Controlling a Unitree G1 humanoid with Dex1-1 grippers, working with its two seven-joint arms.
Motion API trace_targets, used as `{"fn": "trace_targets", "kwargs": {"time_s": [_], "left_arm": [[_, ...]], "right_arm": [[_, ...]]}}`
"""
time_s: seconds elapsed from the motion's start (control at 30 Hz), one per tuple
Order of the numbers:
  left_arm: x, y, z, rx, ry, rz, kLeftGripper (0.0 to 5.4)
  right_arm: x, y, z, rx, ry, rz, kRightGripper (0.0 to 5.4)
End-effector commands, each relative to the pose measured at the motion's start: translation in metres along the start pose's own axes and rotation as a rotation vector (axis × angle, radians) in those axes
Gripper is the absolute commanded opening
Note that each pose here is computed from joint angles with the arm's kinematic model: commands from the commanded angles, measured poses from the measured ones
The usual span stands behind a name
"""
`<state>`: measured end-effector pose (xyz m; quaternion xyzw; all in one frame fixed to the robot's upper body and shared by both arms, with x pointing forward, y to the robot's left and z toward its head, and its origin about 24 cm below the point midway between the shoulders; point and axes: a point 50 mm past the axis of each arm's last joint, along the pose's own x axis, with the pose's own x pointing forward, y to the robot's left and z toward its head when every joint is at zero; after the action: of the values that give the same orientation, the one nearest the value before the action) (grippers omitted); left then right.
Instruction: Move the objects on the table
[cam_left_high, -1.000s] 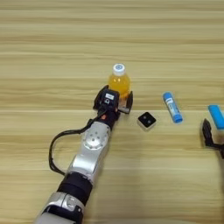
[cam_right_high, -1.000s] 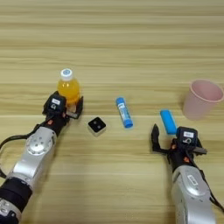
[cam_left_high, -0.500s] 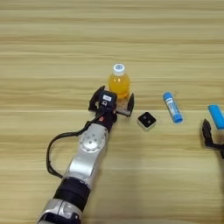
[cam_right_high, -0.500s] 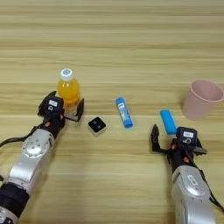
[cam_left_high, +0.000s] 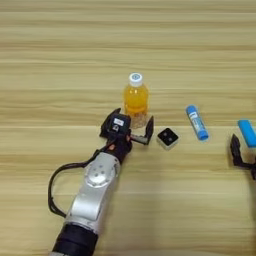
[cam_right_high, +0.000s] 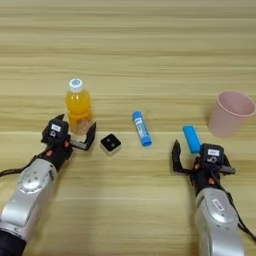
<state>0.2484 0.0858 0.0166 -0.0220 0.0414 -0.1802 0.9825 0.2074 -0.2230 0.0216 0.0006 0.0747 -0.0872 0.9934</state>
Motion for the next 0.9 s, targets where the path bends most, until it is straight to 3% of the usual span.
{"fn": "trace_targets", "kwargs": {"time_s": [0.03,0.23,0.47,0.9], "left_arm": [[-0.011,0.006,-0.002,0.013,0.026,-0.011,5.35],[-0.019,0.016,-0.005,0.035,0.066,0.002,5.35],[-0.027,0.020,-0.006,0.028,0.102,-0.020,5.35],[-0.039,0.004,-0.002,0.064,0.112,-0.265,5.35]], "right_arm": [[0.003,0.003,0.001,-0.002,-0.020,0.005,5.40],[0.005,0.005,0.003,-0.010,-0.046,0.022,5.40],[0.006,0.006,0.004,-0.010,-0.052,0.024,5.40],[0.008,0.011,0.007,-0.006,-0.085,0.039,5.40]]}}
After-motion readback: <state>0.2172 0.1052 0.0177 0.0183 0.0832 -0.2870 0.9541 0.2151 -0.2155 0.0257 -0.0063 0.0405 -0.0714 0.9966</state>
